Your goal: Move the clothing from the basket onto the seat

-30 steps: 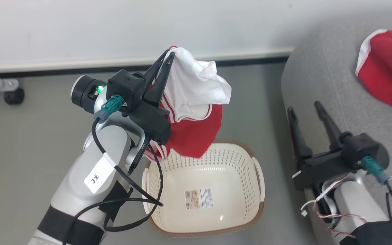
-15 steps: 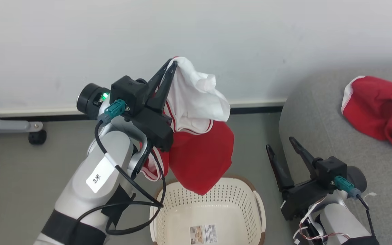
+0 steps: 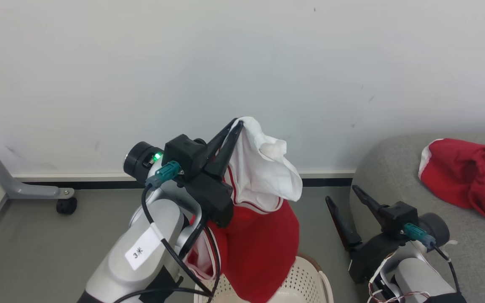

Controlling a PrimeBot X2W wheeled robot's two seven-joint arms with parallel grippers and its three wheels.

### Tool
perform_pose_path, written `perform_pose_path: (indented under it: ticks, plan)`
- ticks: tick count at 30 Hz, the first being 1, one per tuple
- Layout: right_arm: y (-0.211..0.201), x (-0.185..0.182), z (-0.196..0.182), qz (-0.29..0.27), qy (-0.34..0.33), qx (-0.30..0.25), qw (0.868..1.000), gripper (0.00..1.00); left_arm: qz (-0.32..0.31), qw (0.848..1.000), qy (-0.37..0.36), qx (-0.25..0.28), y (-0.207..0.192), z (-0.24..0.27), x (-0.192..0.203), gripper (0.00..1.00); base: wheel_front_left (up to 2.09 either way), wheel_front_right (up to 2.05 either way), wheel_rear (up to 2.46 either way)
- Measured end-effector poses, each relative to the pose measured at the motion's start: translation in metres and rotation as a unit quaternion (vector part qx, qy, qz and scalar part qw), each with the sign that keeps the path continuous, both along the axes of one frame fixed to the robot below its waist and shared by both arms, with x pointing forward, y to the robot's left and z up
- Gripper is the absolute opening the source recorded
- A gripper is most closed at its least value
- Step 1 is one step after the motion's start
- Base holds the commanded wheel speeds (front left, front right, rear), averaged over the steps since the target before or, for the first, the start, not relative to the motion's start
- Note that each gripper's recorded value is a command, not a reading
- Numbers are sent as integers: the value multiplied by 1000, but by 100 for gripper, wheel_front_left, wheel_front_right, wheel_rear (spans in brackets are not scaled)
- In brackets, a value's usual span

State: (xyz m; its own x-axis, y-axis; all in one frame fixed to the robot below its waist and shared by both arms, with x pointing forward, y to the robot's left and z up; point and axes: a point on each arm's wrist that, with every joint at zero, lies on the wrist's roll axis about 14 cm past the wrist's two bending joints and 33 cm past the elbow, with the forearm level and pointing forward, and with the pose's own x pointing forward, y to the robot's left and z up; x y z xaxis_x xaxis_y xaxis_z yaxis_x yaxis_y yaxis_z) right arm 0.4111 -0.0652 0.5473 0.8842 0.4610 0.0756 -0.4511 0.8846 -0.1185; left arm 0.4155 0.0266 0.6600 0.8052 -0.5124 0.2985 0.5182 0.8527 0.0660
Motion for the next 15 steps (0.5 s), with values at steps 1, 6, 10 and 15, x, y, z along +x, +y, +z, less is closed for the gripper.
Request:
perform_pose_path:
  ticks: [1,6,10,15]
  plan:
    - [3,0,0,6,0,-6,1000,100,-1,1000,-2,-1,0,1,-3,0,0,0,0]
    - [32,-5,2,58,-11,-46,997,100,-5,1000,-5,0,1,4,-15,0,0,0,0]
    - [58,-10,2,110,-16,-78,991,100,-11,1000,-17,0,-1,13,-22,0,0,0,0]
    - [68,-12,-1,137,-12,-95,986,100,-20,1000,-19,-3,-5,16,-29,0,0,0,0]
